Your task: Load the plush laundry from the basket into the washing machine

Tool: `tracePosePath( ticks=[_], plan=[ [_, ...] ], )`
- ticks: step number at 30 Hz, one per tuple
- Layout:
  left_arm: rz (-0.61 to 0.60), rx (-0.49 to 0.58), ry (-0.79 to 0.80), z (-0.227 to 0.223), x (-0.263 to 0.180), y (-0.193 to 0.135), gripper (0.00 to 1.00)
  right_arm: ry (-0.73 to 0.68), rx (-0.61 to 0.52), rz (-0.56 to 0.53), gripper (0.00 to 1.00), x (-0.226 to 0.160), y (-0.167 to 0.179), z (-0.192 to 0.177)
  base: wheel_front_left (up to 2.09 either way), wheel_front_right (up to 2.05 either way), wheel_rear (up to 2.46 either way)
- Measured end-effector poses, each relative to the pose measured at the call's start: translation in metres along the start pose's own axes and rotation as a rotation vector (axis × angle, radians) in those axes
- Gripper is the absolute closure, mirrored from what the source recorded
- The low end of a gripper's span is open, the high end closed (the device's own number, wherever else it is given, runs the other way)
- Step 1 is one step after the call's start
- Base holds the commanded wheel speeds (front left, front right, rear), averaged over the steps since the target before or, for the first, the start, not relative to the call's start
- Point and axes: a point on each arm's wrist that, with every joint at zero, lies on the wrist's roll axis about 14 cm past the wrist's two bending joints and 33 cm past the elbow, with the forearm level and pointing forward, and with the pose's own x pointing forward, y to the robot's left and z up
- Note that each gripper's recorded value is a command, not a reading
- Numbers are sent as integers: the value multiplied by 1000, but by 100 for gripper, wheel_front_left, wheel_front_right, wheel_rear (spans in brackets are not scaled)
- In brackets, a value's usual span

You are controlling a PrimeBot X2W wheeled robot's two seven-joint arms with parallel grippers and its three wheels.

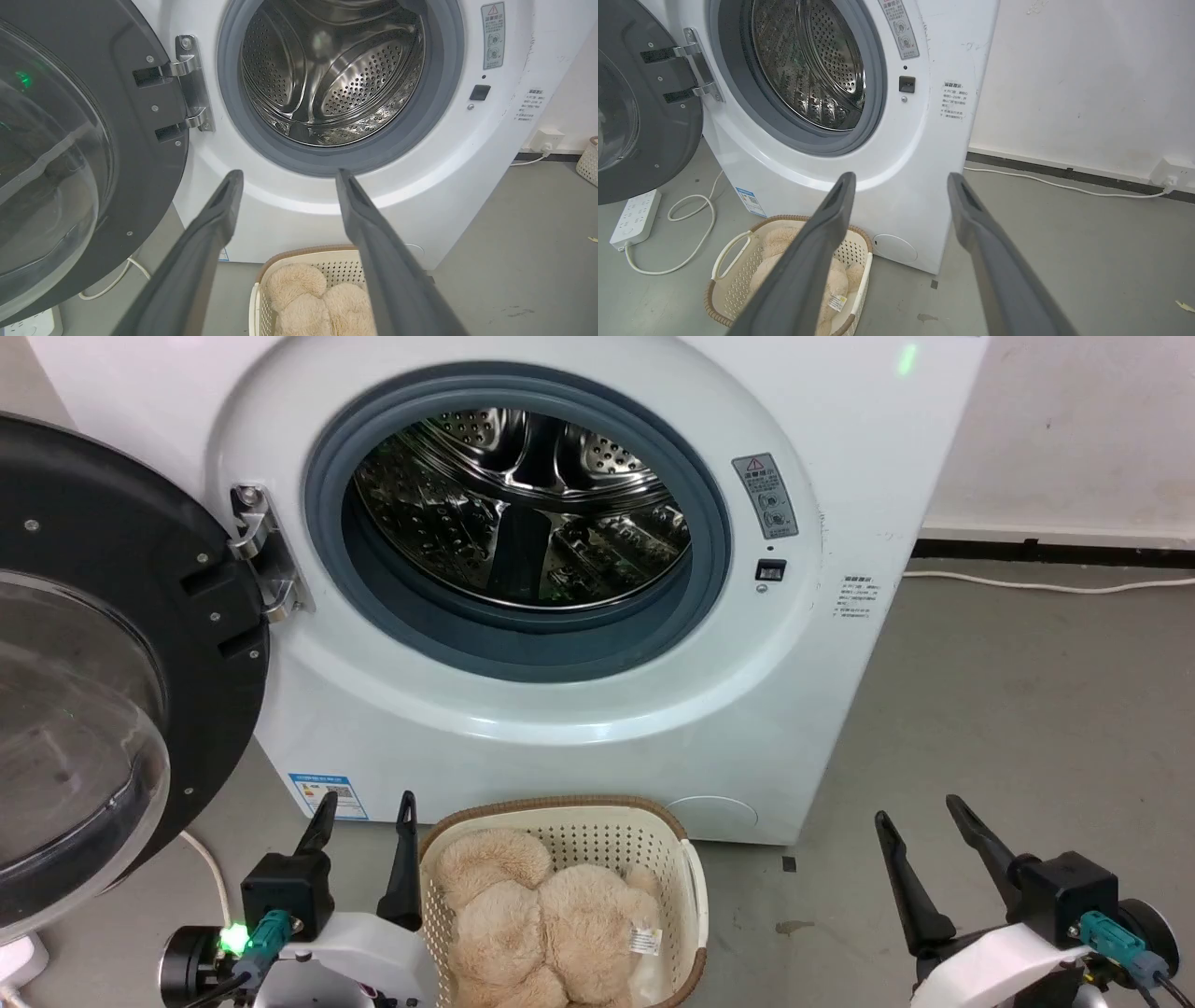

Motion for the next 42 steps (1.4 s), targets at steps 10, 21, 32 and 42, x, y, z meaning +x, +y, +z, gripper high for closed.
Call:
tracePosePath(
  ticks=[10,21,32,42],
  plan=[
    [-43,-29,45,-19,12,-14,0,8,38,-18,0,1,-6,-8,0,0,0],
    [-102,-69,143,-54,34,-34,0,44,78,-52,0,3,-16,-25,0,0,0],
    [-155,-87,307,-106,59,-51,0,86,121,-98,0,6,-29,-47,0,0,0],
    [-175,-93,522,-167,74,-58,0,140,158,-142,0,12,-41,-72,0,0,0]
  ],
)
